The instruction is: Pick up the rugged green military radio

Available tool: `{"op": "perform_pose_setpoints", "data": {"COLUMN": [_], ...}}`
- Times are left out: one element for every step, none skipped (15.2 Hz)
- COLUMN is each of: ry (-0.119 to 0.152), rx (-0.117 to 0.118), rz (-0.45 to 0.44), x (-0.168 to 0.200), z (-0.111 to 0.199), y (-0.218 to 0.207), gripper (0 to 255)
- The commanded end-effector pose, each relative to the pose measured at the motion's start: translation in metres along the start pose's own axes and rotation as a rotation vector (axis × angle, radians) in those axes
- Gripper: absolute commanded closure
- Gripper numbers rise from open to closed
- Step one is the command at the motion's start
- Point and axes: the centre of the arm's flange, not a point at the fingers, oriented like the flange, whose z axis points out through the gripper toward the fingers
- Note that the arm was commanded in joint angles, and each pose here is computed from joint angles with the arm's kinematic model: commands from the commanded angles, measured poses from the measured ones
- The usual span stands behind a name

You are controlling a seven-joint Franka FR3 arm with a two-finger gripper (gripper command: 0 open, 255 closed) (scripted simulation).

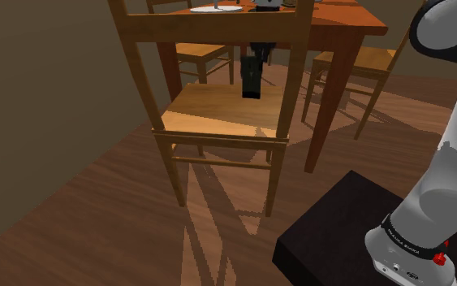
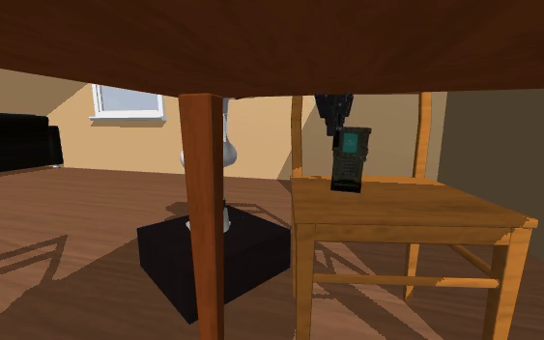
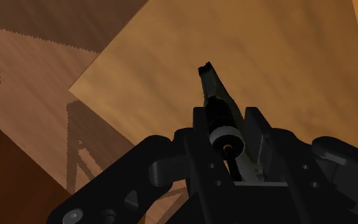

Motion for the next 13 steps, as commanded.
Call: {"op": "perform_pose_setpoints", "data": {"ry": [0.013,0.013,0.013,0.013,0.013,0.013,0.013,0.013,0.013,0.013,0.013,0.013,0.013], "rx": [-0.005,-0.005,-0.005,-0.005,-0.005,-0.005,-0.005,-0.005,-0.005,-0.005,-0.005,-0.005,-0.005], "rz": [0.007,0.007,0.007,0.007,0.007,0.007,0.007,0.007,0.007,0.007,0.007,0.007,0.007], "x": [-0.001,-0.001,-0.001,-0.001,0.000,0.000,0.000,0.000,0.000,0.000,0.000,0.000,0.000], "z": [-0.016,-0.021,-0.026,-0.032,-0.037,-0.042,-0.047,-0.053,-0.058,-0.063,-0.069,-0.069,-0.069], "y": [0.006,0.006,0.005,0.005,0.005,0.005,0.004,0.004,0.004,0.004,0.003,0.003,0.003], "gripper": [255,255,255,255,255,255,255,255,255,255,255,255,255]}}
